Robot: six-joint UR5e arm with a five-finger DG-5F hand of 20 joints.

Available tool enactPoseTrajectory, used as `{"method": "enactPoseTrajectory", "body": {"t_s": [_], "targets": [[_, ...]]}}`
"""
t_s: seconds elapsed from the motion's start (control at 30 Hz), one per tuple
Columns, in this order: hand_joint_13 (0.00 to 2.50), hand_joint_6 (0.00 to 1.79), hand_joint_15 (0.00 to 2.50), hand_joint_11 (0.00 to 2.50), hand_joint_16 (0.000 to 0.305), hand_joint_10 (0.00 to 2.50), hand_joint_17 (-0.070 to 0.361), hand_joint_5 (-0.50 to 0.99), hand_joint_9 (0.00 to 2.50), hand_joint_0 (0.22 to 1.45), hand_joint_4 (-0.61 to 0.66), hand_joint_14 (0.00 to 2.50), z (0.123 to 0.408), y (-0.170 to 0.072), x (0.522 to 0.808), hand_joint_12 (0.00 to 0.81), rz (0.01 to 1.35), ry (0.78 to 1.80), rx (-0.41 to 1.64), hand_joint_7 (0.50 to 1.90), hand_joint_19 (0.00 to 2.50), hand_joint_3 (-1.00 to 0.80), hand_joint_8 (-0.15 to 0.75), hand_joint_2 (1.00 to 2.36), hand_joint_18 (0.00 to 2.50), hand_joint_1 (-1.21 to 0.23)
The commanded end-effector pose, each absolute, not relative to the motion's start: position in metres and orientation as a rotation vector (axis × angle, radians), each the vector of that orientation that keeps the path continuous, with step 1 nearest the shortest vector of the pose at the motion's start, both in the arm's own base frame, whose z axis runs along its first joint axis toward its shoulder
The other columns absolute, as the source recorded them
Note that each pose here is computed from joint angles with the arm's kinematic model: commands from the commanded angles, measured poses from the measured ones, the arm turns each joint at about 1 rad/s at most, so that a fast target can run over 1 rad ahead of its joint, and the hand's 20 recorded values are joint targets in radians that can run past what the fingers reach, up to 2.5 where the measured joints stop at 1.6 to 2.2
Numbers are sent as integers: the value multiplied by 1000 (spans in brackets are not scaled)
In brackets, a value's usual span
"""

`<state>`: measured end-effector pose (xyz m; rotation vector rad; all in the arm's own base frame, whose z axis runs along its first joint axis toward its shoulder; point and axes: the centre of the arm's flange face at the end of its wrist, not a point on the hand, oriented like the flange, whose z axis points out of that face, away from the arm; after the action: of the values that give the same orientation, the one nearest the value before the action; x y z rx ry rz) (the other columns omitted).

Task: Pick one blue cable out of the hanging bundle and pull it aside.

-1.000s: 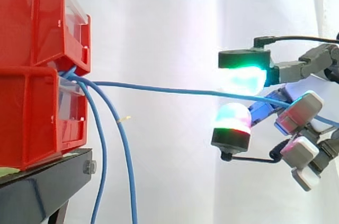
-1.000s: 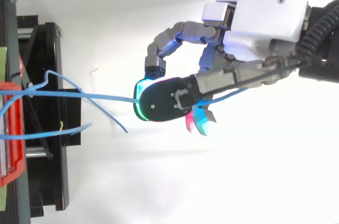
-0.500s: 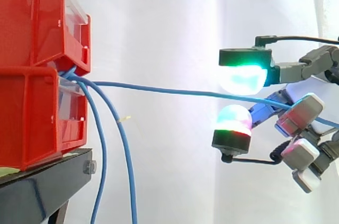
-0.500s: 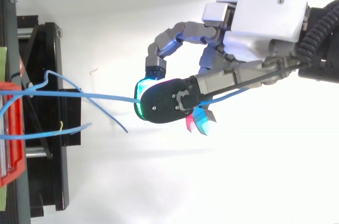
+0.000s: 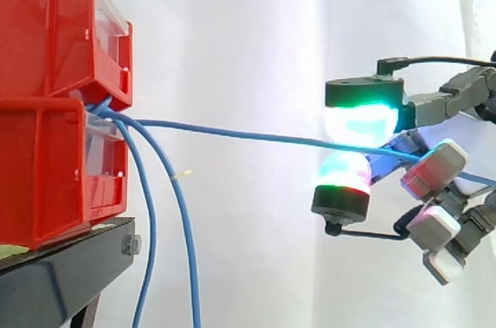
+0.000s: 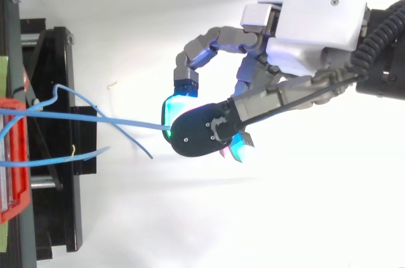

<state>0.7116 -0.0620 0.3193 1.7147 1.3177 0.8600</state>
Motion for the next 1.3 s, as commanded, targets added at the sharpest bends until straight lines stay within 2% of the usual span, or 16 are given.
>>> {"method": "enactPoseTrajectory", "body": {"t_s": [0.0, 0.07, 0.2, 0.3, 0.5, 0.93, 1.27], "targets": [[1111, 875, 700, 845, 48, 31, 107, -68, 1420, 566, -22, 29, 320, -62, 712, 278, 862, 1315, 1714, 1106, 549, -315, 221, 1016, 818, -788], [1109, 879, 707, 846, 47, 31, 107, -69, 1418, 567, -19, 29, 320, -62, 712, 277, 862, 1315, 1714, 1084, 557, -330, 219, 1015, 813, -780], [1137, 876, 678, 822, 52, 29, 116, -63, 1450, 491, -18, 27, 320, -62, 712, 299, 860, 1318, 1715, 996, 541, -500, 238, 1000, 848, -661], [1145, 867, 673, 812, 54, 29, 122, -59, 1462, 466, -10, 26, 321, -62, 711, 309, 861, 1316, 1715, 982, 537, -500, 252, 1000, 864, -601], [1149, 857, 674, 807, 56, 28, 125, -56, 1465, 457, -15, 26, 321, -61, 712, 318, 863, 1315, 1712, 981, 523, -500, 251, 1000, 868, -579], [1161, 848, 663, 784, 59, 27, 134, -51, 1467, 411, -6, 25, 322, -62, 712, 328, 860, 1315, 1715, 997, 508, -500, 258, 1000, 901, -680], [1121, 856, 673, 823, 52, 27, 118, -53, 1441, 481, -9, 27, 322, -61, 712, 298, 860, 1318, 1713, 1049, 528, -500, 234, 1000, 838, -775]]}}
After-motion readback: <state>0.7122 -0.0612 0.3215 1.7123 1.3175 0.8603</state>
